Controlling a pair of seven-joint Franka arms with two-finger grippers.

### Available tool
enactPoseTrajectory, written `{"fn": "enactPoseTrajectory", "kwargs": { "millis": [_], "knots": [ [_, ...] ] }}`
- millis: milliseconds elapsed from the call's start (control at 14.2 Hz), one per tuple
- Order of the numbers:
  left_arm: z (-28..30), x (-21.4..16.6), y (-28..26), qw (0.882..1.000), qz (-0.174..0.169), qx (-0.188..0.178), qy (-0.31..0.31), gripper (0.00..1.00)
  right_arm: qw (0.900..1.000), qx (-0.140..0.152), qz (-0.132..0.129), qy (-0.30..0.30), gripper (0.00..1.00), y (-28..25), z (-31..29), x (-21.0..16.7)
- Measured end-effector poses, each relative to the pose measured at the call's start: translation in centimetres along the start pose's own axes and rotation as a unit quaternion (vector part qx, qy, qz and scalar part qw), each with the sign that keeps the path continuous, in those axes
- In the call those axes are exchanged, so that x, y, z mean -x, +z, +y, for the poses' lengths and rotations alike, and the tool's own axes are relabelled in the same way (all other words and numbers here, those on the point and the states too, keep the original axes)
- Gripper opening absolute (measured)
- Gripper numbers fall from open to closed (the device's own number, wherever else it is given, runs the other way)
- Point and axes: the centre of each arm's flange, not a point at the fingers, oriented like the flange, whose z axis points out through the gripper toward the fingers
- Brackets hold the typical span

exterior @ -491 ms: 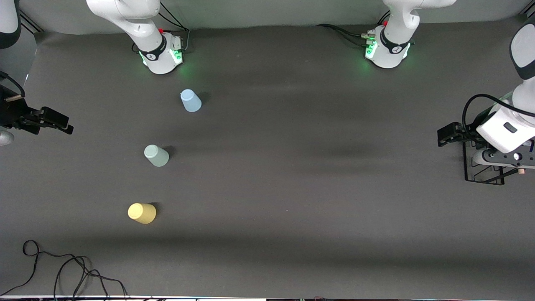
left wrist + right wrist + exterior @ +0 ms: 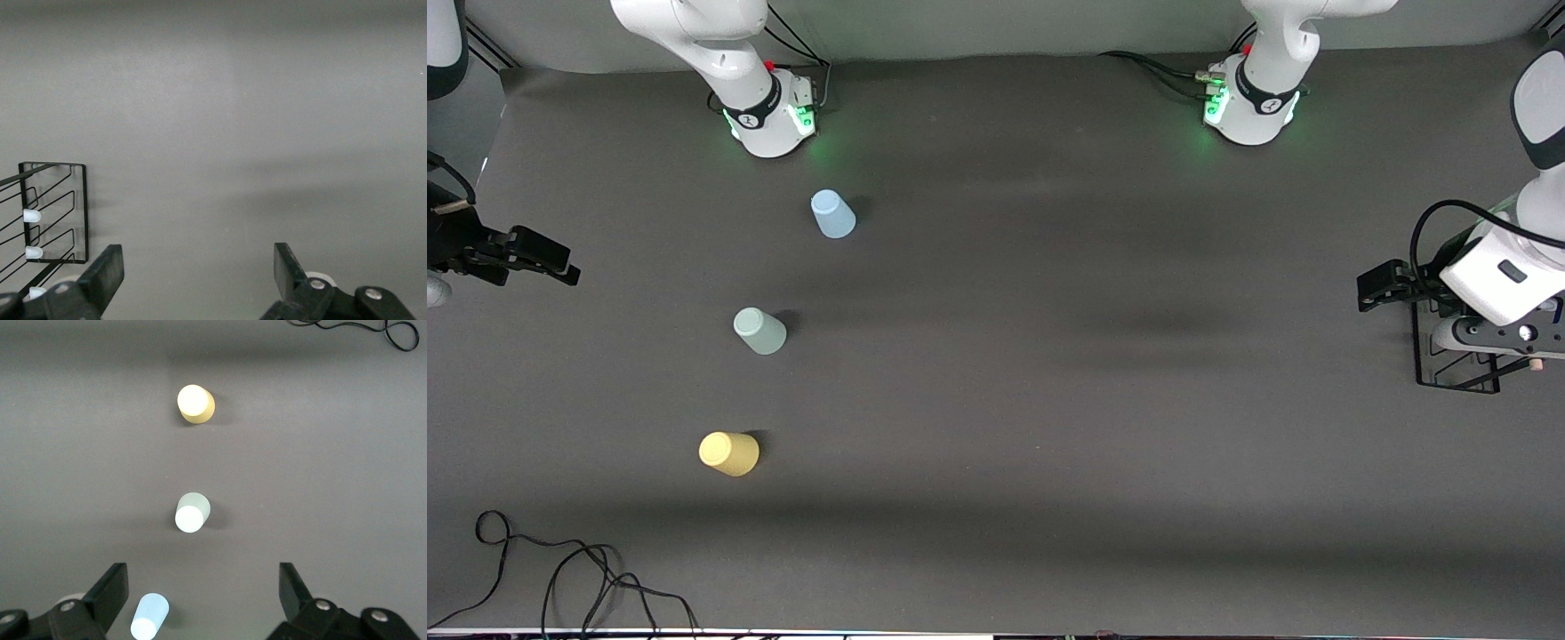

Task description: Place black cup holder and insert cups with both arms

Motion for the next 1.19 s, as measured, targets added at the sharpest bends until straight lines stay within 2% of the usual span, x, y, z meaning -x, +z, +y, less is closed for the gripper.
{"fn": "enactPoseTrajectory", "kwargs": {
  "millis": [1193],
  "knots": [
    [0.04, 0.00, 0.00, 1.000, 0.000, 0.000, 0.000, 1.00, 1.000, 0.000, -0.001, -0.010, 1.00, -0.01, 0.15, 0.03]
  ]
}}
